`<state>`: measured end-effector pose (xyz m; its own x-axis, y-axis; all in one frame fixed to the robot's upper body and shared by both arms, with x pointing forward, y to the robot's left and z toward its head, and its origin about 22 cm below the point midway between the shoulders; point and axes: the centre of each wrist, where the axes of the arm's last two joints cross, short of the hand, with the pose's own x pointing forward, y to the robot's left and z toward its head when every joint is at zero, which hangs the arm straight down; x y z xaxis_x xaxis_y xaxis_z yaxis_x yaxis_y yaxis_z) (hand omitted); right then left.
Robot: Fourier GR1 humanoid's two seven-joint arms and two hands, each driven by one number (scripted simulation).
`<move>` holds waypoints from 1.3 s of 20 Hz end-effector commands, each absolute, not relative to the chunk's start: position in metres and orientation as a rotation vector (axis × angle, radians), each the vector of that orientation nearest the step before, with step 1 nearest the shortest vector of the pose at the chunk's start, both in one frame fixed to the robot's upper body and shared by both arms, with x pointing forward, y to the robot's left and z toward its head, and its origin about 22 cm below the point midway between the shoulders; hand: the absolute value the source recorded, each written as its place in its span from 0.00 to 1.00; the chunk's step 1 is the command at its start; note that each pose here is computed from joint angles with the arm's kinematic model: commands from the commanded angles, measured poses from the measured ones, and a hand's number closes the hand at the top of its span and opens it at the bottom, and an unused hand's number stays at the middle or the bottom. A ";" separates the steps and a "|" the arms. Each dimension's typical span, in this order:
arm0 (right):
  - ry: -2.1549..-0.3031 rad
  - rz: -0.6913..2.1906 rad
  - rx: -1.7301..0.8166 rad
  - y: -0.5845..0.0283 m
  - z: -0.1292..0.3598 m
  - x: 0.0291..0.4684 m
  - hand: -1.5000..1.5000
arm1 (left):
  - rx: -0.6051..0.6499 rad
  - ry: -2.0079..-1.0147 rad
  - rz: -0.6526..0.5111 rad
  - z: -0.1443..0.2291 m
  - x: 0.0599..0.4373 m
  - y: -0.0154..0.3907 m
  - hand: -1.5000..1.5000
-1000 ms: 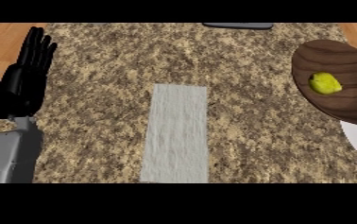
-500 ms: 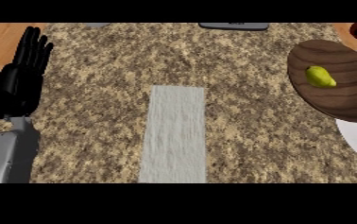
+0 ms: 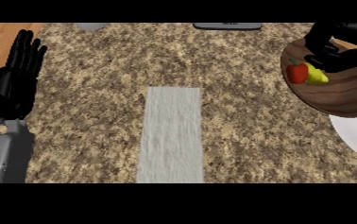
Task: Pick the pear from the placemat and place it in the bowl
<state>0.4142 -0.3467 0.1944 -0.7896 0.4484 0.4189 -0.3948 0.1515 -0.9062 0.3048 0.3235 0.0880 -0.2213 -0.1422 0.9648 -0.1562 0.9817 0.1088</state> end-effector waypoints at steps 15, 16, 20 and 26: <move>-1.582 1.548 0.254 -0.273 0.054 0.410 0.00 | 0.224 -1.778 0.015 0.071 0.297 0.325 0.50; -1.588 1.507 0.308 -0.274 0.053 0.413 0.00 | 0.212 -1.788 0.020 0.074 0.300 0.319 0.50; -1.710 1.284 0.391 -0.281 0.058 0.417 0.00 | 0.233 -1.811 0.014 0.076 0.296 0.309 0.50; -1.831 0.987 0.334 -0.304 0.096 0.437 0.00 | 0.199 -1.796 0.011 0.081 0.305 0.316 0.50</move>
<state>0.4274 -0.2861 0.0761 -0.5121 0.3289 0.7934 -0.5837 0.5444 -0.6024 0.3002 0.3210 0.0824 -0.2178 -0.1425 0.9655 -0.1578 0.9814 0.1093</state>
